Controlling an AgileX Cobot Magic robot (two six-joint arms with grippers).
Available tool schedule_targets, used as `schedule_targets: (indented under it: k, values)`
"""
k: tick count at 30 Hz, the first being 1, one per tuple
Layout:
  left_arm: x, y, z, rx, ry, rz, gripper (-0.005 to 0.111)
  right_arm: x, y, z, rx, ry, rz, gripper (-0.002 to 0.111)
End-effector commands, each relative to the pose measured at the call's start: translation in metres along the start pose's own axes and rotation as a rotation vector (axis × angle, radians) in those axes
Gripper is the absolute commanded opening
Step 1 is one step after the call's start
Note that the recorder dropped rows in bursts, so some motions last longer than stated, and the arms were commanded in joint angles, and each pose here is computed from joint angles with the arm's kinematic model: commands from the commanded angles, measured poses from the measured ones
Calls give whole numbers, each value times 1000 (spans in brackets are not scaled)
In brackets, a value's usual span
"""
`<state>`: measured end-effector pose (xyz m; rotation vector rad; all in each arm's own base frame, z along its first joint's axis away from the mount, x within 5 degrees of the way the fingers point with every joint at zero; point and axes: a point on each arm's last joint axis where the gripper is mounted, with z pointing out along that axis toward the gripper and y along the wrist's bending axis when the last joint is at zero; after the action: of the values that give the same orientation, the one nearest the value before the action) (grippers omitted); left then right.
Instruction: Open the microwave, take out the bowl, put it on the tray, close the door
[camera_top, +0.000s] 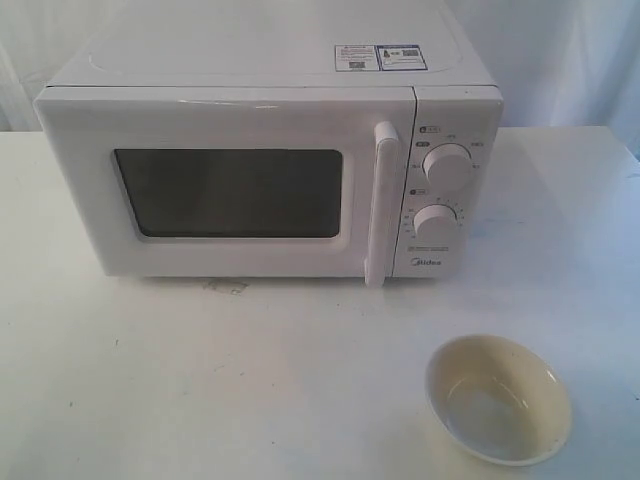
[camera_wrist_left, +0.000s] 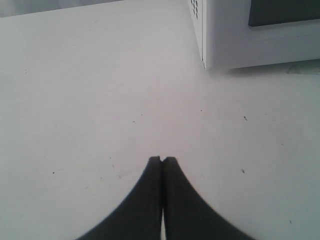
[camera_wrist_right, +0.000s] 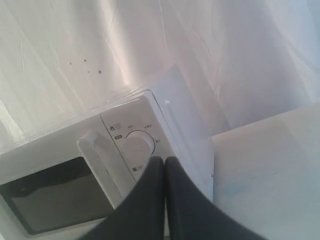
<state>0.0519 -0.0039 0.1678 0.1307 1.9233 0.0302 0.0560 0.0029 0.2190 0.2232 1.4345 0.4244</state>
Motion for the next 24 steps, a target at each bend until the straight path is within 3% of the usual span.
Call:
schedule_targets:
  k: [1,4,6,17,24]
  values:
    - [1,0,0,2,1,-7,0,2,1,0,-20,4,-131,0]
    - [1,0,0,2,1,-7,0,6,5,-1,-66,39,-353,0]
    - [1,0,0,2,1,-7,0,10,4,-1,-73,79,-403,0]
    - [1,0,0,2,1,-7,0,34,-10,-7,35,381,-372,0]
    - [1,0,0,2,1,-7,0,35,-9,-7,40,391,-309,0]
